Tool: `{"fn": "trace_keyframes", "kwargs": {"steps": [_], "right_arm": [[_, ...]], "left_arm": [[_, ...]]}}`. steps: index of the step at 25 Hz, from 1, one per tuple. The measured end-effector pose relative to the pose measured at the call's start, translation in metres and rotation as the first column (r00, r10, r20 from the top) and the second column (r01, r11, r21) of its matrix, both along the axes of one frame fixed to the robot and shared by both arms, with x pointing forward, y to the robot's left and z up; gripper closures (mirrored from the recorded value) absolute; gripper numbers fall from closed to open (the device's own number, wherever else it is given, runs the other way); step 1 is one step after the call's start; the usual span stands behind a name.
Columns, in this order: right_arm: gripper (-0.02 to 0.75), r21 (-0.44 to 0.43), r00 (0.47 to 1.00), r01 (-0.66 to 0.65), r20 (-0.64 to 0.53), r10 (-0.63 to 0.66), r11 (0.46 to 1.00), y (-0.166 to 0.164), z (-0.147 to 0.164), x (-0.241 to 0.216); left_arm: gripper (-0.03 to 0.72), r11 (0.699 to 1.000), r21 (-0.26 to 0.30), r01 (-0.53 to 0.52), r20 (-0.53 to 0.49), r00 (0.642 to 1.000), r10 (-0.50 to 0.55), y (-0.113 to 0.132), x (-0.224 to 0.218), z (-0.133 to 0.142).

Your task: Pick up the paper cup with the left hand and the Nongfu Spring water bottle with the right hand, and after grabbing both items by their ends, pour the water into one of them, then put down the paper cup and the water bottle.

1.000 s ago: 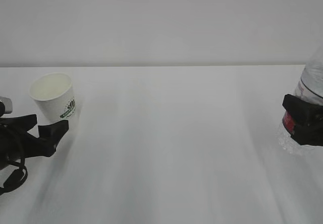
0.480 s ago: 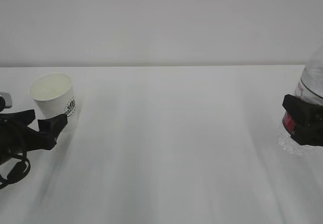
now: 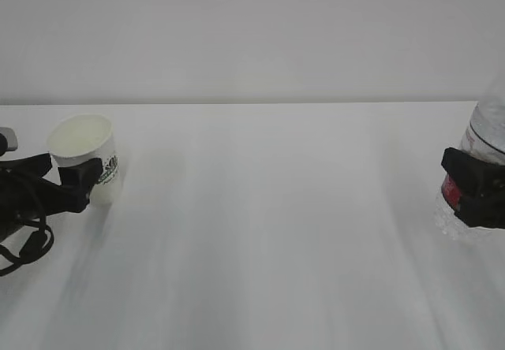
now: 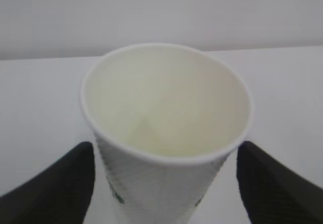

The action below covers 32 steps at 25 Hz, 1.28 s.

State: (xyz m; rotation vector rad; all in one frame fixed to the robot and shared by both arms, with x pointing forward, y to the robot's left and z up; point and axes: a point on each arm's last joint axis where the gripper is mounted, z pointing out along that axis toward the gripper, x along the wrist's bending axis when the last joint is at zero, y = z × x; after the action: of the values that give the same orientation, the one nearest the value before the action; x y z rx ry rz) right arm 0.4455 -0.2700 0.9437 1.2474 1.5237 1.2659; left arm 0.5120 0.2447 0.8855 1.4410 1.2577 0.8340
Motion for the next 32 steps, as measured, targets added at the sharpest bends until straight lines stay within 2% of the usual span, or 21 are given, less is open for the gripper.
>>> {"fn": "trace_keyframes", "kwargs": {"steps": [7, 15, 32], "right_arm": [[0.339, 0.000, 1.000, 0.000, 0.000, 0.000, 1.000, 0.000, 0.000, 0.000], [0.339, 0.000, 1.000, 0.000, 0.002, 0.000, 1.000, 0.000, 0.000, 0.000], [0.339, 0.000, 1.000, 0.000, 0.002, 0.000, 1.000, 0.000, 0.000, 0.000]], "left_arm": [[0.034, 1.000, -0.003, 0.000, 0.017, 1.000, 0.000, -0.001, 0.005, 0.002], [0.043, 1.000, 0.018, 0.015, -0.095, 0.995, -0.013, -0.002, 0.003, -0.031], [0.050, 1.000, 0.014, 0.011, -0.070, 0.998, -0.010, -0.006, 0.026, -0.040]]}}
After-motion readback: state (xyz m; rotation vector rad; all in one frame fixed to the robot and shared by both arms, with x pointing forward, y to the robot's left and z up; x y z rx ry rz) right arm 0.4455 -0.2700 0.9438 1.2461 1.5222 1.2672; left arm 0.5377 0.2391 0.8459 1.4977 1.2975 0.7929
